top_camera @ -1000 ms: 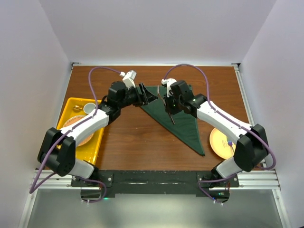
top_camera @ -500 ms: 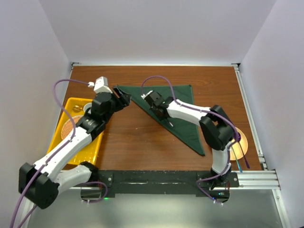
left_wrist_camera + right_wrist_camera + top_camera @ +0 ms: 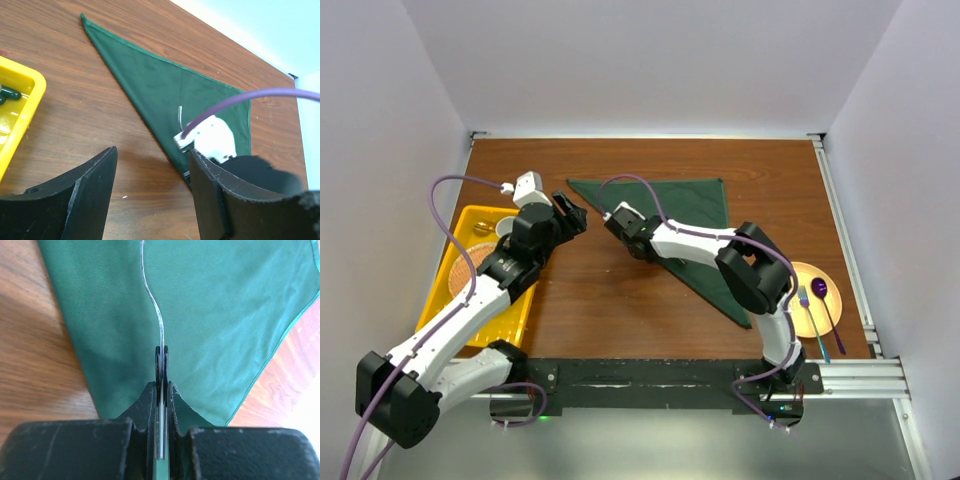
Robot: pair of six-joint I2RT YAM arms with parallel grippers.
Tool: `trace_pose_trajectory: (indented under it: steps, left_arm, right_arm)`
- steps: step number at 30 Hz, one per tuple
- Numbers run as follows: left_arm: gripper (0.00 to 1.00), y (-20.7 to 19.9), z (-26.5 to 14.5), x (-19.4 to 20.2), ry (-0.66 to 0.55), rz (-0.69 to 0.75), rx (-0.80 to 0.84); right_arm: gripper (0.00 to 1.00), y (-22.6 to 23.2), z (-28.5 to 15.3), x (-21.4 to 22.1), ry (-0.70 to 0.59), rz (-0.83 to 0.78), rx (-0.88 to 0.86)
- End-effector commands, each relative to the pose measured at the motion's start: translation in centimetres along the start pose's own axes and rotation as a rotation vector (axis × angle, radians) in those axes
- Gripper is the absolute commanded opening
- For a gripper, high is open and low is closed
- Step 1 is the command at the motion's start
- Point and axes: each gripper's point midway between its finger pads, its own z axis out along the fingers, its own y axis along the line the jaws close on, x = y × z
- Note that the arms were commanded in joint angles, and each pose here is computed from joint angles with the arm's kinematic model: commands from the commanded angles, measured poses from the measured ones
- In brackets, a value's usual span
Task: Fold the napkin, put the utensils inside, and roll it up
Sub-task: Place the utensil onto the napkin
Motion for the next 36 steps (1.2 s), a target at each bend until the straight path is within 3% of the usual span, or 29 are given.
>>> trace_pose_trajectory:
  steps: [1,6,7,9,10,13,15,18,20,23,24,26,30,36]
  left_arm:
    - [0.64,-0.1,-0.7,-1.6,-0.059,-0.011,0.005]
    - [0.64,0.0,-1.3,-2.3,-0.084,-0.012,0.003]
    - [0.64,0.1,-1.4,-2.5,-0.087,-0.01,0.003]
    - [0.64,0.0,-1.6,-2.6,-0.088,-0.006,0.004]
    - [0.64,0.0,-1.7,-2.7,-0.09,-0.005,0.002]
    - [0.64,0.1,-1.9,-3.0,-0.096,0.004,0.0]
    - [0.64,0.1,-1.9,-3.0,-0.1,0.002,0.002]
    - [0.65,-0.5,-1.8,-2.9,-0.088,-0.004,0.028]
    - [0.65,-0.6,-1.6,-2.4,-0.068,-0.002,0.033]
    - [0.65,-1.1,-1.3,-2.0,-0.048,-0.006,0.052]
    - [0.65,-1.3,-1.3,-1.9,-0.043,-0.007,0.062]
    - [0.65,-1.4,-1.2,-1.7,-0.035,0.0,0.069]
    - [0.65,-2.0,-0.7,-1.2,-0.011,0.015,0.091]
    - [0.66,-4.0,0.7,1.6,0.095,0.048,0.206]
  right_arm:
    - [0.0,-1.3,-0.5,-1.9,-0.041,-0.025,0.124]
    - [0.0,-0.5,-0.1,-1.9,-0.037,-0.071,0.163]
    - [0.12,-0.3,-0.1,-1.7,-0.027,-0.08,0.159]
    - [0.27,0.3,-1.0,-1.8,-0.036,-0.078,0.139]
    - [0.4,1.2,-1.8,-1.7,-0.034,-0.048,0.07]
    - [0.57,0.4,-5.5,-3.1,-0.114,0.058,-0.054]
    - [0.62,-1.4,-8.2,-4.1,-0.172,0.15,-0.102]
    - [0.61,-2.9,-9.5,-4.6,-0.21,0.285,-0.283]
    - [0.6,-3.5,-7.7,-3.7,-0.191,0.371,-0.415]
    - [0.52,-4.8,-5.5,-2.7,-0.159,0.434,-0.451]
    - [0.36,-5.1,-5.0,-2.8,-0.16,0.458,-0.454]
    - [0.24,-5.8,-3.3,-2.6,-0.143,0.497,-0.472]
    - [0.44,-4.8,-1.7,-3.0,-0.127,0.506,-0.593]
    - [0.46,-2.9,-0.2,-1.8,-0.079,0.482,-0.708]
